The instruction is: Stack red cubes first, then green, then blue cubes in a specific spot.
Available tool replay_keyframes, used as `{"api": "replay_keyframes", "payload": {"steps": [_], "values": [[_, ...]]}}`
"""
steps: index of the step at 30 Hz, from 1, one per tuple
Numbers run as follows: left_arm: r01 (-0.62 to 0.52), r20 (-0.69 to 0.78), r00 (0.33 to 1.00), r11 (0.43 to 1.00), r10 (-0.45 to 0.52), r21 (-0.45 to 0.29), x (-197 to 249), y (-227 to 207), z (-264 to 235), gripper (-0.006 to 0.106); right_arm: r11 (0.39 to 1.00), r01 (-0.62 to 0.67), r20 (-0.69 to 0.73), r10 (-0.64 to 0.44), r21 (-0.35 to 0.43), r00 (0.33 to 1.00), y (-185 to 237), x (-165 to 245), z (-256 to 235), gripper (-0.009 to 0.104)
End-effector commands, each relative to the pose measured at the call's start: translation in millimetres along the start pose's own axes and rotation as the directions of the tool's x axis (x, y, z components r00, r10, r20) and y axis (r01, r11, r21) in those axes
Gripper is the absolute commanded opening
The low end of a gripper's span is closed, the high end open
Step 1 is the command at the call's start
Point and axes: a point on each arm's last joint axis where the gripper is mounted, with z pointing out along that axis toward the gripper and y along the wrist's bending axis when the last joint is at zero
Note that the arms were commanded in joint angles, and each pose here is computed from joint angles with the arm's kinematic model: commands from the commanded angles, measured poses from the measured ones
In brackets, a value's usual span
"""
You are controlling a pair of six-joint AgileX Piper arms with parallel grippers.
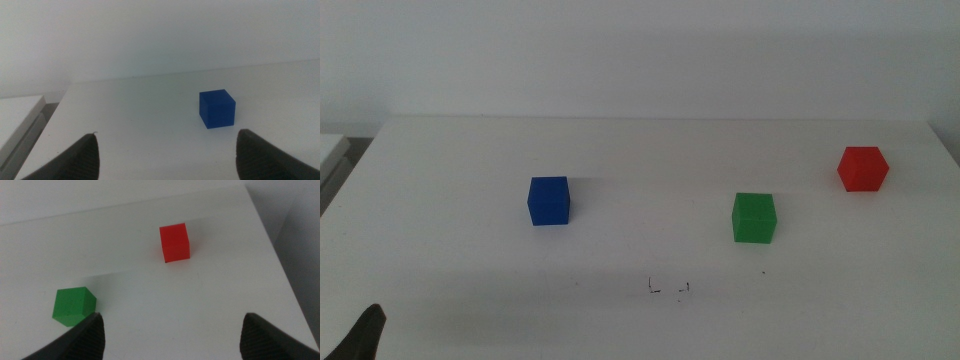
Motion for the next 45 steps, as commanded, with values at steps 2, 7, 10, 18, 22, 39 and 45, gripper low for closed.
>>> {"api": "replay_keyframes", "payload": {"steps": [2,7,10,18,22,39,45], "values": [[0.003,0.017,1.0,1.0,-0.003,0.0,-1,0,0,0.094,1.0,-0.025,-0.073,0.026,0.014,0.997,1,-16,16,0.081],[0.003,0.017,1.0,1.0,-0.003,0.0,-1,0,0,0.094,0.999,-0.024,-0.132,0.026,0.022,0.991,2,-20,40,0.081],[0.003,0.017,1.0,1.0,-0.003,0.0,-1,0,0,0.094,1.0,-0.014,-0.159,0.018,0.025,0.987,3,-30,54,0.081],[0.003,0.017,1.0,1.0,-0.003,0.0,-1,0,0,0.094,0.995,0.102,-0.204,-0.097,0.016,0.974,9,-79,95,0.081],[0.003,0.017,1.0,1.0,-0.003,0.0,-1,0,0,0.094,0.995,0.093,-0.286,-0.085,0.017,0.955,13,-105,123,0.081],[0.003,0.017,1.0,1.0,-0.003,0.0,-1,0,0,0.094,0.99,0.142,-0.516,-0.118,0.008,0.849,12,-109,283,0.081],[0.003,0.017,1.0,1.0,-0.003,0.0,-1,0,0,0.094,0.99,0.141,-0.556,-0.112,0.009,0.823,8,-88,315,0.081]]}}
